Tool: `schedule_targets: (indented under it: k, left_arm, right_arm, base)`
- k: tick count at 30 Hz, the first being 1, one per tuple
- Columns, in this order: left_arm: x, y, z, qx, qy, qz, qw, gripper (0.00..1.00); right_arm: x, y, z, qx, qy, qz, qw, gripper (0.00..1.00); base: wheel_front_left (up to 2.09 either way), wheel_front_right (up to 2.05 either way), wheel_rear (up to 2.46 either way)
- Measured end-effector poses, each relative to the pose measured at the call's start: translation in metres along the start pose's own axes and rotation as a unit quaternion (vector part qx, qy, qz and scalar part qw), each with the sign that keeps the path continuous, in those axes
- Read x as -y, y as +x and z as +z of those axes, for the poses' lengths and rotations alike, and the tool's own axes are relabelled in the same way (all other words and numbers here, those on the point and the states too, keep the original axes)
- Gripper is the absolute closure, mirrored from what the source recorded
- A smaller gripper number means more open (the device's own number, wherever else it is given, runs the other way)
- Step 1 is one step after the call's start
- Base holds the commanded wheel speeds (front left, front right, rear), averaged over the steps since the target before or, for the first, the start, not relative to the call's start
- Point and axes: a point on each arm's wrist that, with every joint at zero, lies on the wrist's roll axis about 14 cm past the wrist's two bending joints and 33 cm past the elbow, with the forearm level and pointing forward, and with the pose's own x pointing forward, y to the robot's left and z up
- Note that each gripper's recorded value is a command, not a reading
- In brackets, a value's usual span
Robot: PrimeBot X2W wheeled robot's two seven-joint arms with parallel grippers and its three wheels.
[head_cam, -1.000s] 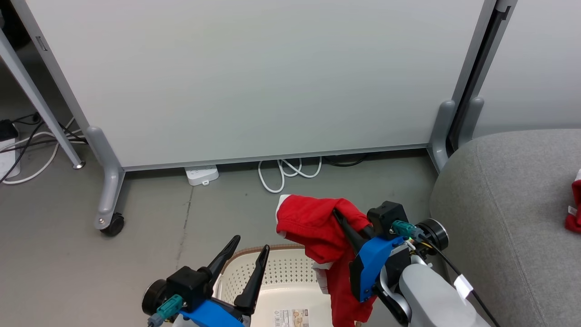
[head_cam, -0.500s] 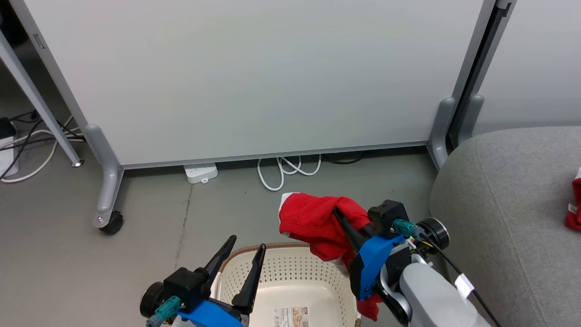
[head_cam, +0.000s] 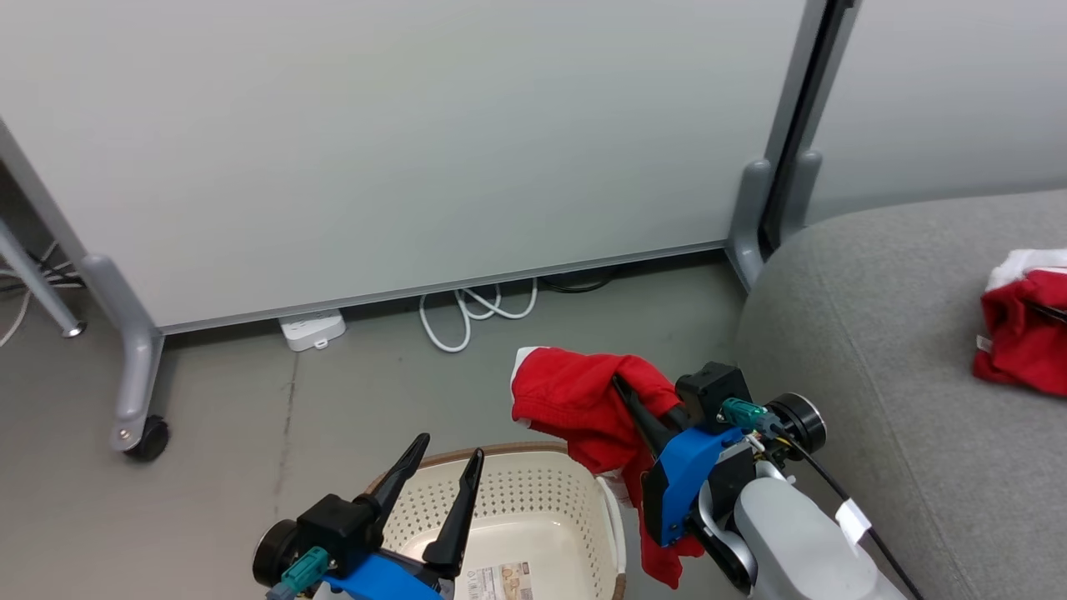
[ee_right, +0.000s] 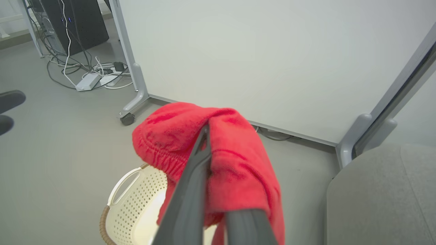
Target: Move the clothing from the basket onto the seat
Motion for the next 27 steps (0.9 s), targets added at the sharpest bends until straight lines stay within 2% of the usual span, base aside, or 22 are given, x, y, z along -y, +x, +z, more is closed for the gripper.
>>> schedule_targets:
  k: [9, 17, 27]
  left_arm:
    - [0.047, 0.031, -0.004, -0.006, -0.005, -0.08, 0.997, 0.0]
    - [0.093, 0.051, -0.012, -0.017, -0.016, -0.151, 0.988, 0.0]
    - [0.129, 0.062, -0.024, -0.034, -0.019, -0.207, 0.978, 0.0]
  right_arm:
    - [0.049, -0.036, -0.011, -0.007, 0.013, -0.079, 0.997, 1.0]
    - [0.091, -0.076, -0.026, -0.019, 0.024, -0.156, 0.987, 1.0]
    - [0.119, -0.114, -0.039, -0.027, 0.041, -0.216, 0.975, 1.0]
  base:
    - [0.0, 0.0, 0.0]
    - [0.0, 0.0, 0.0]
    - [0.0, 0.0, 0.0]
